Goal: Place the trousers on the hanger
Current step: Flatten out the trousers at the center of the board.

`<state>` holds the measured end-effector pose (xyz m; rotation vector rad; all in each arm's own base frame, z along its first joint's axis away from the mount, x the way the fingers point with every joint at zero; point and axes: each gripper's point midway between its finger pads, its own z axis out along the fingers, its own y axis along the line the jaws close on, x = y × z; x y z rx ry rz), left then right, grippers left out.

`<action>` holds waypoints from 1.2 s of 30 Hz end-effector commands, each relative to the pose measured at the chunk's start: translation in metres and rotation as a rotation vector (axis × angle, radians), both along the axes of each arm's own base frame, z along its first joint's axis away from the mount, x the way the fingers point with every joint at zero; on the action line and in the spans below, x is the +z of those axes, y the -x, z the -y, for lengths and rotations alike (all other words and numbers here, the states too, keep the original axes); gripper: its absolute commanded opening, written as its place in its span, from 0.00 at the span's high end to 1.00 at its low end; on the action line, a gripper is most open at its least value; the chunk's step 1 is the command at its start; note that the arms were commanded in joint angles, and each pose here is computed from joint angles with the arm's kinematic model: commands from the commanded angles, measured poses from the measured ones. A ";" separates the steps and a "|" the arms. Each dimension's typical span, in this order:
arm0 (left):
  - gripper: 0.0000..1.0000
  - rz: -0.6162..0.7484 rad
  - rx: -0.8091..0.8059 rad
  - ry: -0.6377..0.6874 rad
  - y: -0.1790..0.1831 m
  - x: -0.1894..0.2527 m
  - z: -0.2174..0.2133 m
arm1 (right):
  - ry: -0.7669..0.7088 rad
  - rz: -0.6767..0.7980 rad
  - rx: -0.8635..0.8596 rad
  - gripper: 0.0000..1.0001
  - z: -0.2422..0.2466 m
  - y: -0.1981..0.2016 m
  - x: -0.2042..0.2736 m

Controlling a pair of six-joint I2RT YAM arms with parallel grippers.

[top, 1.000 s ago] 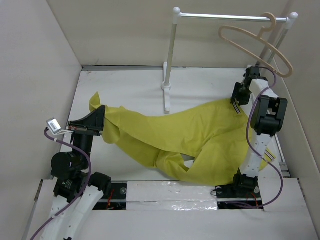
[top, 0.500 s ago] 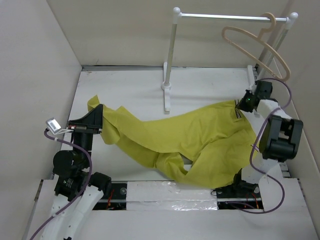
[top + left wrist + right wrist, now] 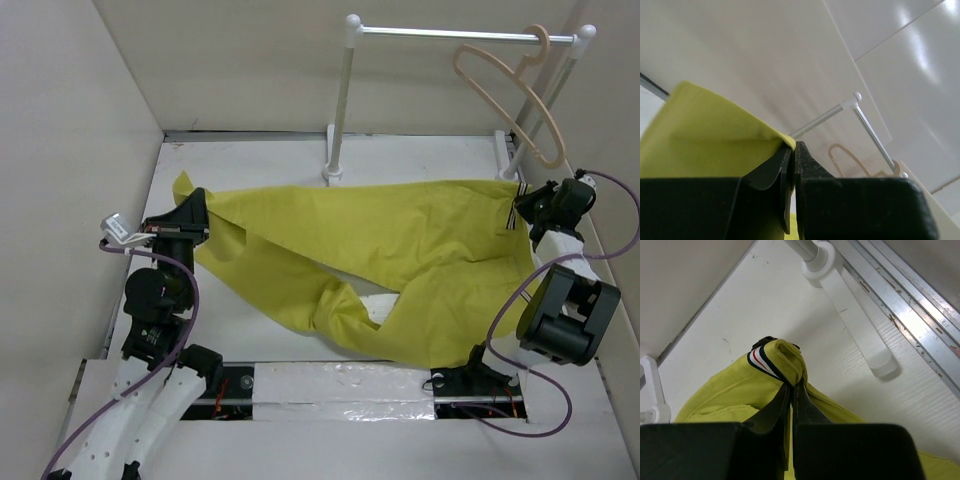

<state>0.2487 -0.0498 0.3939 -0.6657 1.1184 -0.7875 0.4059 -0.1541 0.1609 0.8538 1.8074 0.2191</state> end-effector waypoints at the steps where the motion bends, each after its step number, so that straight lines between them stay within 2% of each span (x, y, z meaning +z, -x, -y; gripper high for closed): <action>1: 1.00 0.139 0.116 0.056 0.015 0.054 -0.027 | 0.039 0.191 -0.044 1.00 0.025 -0.030 0.065; 10: 1.00 0.015 0.317 -0.030 -0.039 0.009 -0.043 | 0.018 0.161 -0.048 1.00 0.039 -0.061 0.045; 17: 1.00 -0.080 0.335 -0.103 -0.109 -0.036 -0.049 | -0.006 0.144 -0.060 1.00 0.037 -0.078 0.026; 19: 1.00 -0.068 0.308 -0.102 -0.122 -0.039 -0.050 | -0.010 0.147 -0.080 1.00 0.040 -0.080 0.024; 23: 1.00 -0.153 0.293 -0.119 -0.160 -0.072 -0.057 | -0.008 0.145 -0.086 1.00 0.045 -0.087 0.020; 28: 0.98 -0.225 0.329 -0.181 -0.186 -0.091 -0.063 | 0.000 0.080 -0.112 1.00 0.050 -0.090 0.004; 31: 0.88 -0.309 0.294 -0.212 -0.197 -0.126 -0.050 | -0.001 0.043 -0.147 1.00 0.056 -0.087 -0.006; 33: 0.62 -0.369 0.291 -0.248 -0.202 -0.152 -0.041 | -0.012 0.019 -0.135 0.97 0.055 -0.088 -0.012; 35: 0.42 -0.432 0.271 -0.268 -0.204 -0.176 -0.029 | -0.017 -0.003 -0.111 0.87 0.053 -0.093 -0.016; 36: 0.41 -0.446 0.270 -0.259 -0.202 -0.182 -0.029 | -0.033 -0.038 -0.093 0.70 0.044 -0.091 -0.022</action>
